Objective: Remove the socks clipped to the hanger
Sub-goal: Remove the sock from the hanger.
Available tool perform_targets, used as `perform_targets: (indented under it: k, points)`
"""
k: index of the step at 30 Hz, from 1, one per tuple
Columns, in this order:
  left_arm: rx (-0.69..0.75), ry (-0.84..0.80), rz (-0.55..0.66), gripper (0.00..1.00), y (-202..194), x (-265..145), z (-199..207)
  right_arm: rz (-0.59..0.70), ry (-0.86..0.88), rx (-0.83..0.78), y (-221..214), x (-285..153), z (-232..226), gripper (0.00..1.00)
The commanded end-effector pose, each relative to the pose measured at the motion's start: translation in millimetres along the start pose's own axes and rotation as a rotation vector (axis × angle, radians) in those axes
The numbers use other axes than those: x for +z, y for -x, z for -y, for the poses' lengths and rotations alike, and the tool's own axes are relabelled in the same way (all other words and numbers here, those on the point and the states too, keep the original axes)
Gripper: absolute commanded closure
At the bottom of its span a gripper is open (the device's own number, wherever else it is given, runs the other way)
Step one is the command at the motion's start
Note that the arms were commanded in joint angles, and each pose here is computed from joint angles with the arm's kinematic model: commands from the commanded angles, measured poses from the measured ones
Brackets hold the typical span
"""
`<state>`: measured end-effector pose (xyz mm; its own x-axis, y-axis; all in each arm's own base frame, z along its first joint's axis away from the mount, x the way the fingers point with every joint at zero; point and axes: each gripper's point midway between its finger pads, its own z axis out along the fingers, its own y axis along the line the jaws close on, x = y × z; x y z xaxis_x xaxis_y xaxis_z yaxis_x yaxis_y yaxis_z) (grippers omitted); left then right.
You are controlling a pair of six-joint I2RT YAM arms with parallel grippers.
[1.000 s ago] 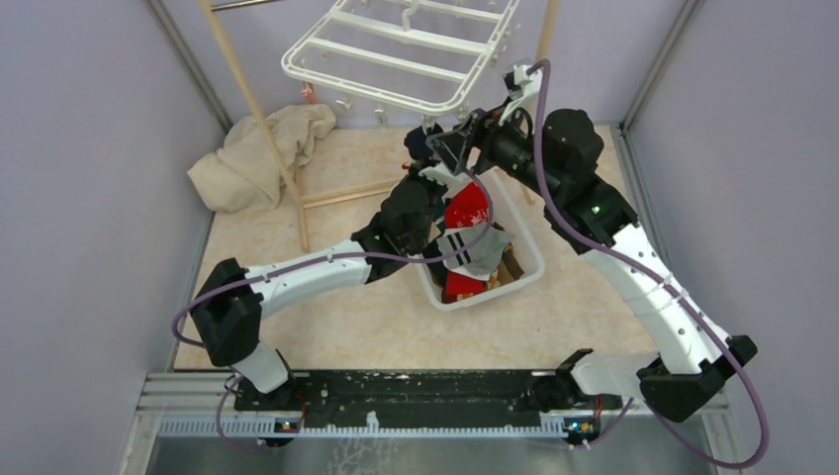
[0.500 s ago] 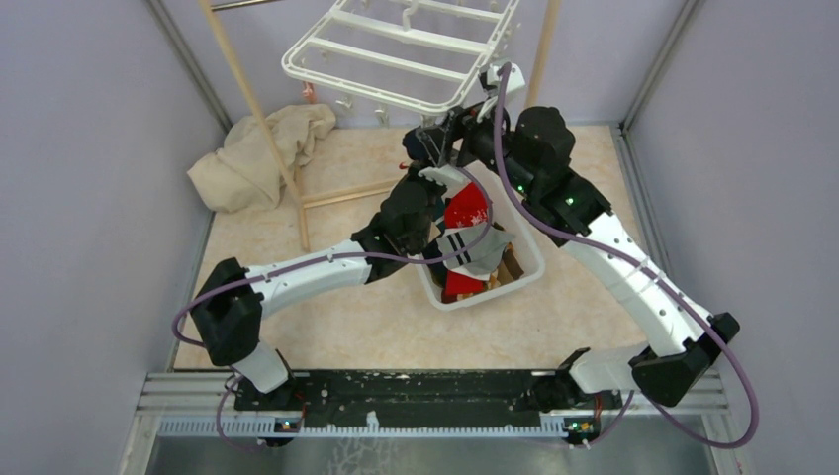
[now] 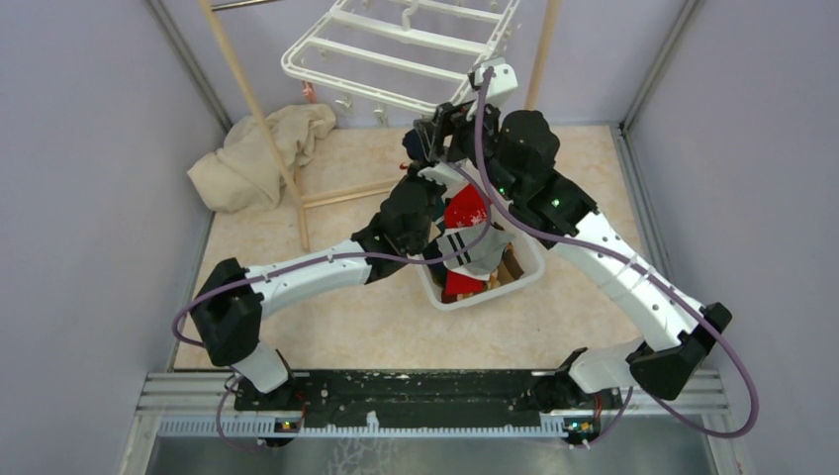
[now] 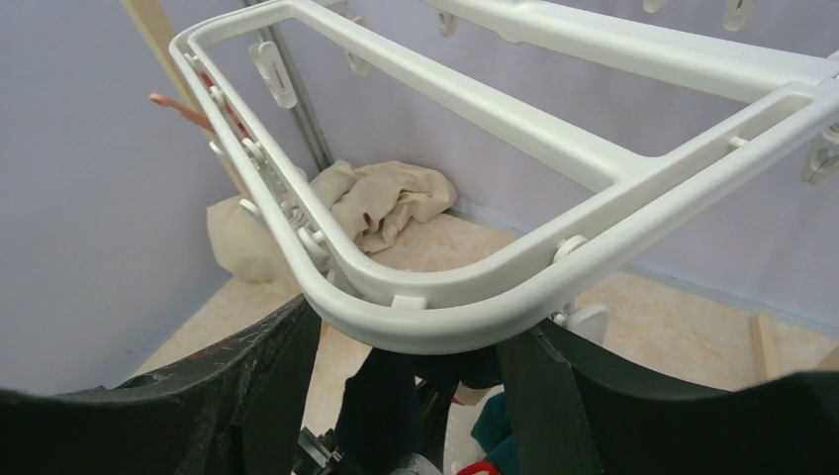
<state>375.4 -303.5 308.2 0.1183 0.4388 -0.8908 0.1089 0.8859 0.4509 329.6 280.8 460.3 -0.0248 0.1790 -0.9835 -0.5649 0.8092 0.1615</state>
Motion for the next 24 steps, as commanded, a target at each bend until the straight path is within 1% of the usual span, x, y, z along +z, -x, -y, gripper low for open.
perform_targets:
  k: [1,14,15,16,19,22,24]
  points:
    - [-0.015,-0.005,0.015,0.93,5,-3,1,0.069,-0.006,0.009,21,7,-7,0.35]
    - [0.009,-0.013,0.014,0.94,1,-4,3,0.101,-0.010,0.007,19,17,-8,0.35]
    - [0.008,-0.014,0.015,0.94,2,-4,3,0.098,-0.005,0.005,18,16,-9,0.36]
    - [0.009,-0.015,0.015,0.94,1,-4,3,0.122,0.005,0.008,23,16,-11,0.38]
    - [0.010,-0.017,0.011,0.94,0,-4,4,0.144,0.025,0.010,26,14,-14,0.44]
    - [0.008,-0.024,0.012,0.94,0,-4,6,0.162,0.056,0.006,27,13,-19,0.44]
    - [0.009,-0.026,0.012,0.94,0,-5,5,0.168,0.077,0.001,26,15,-23,0.40]
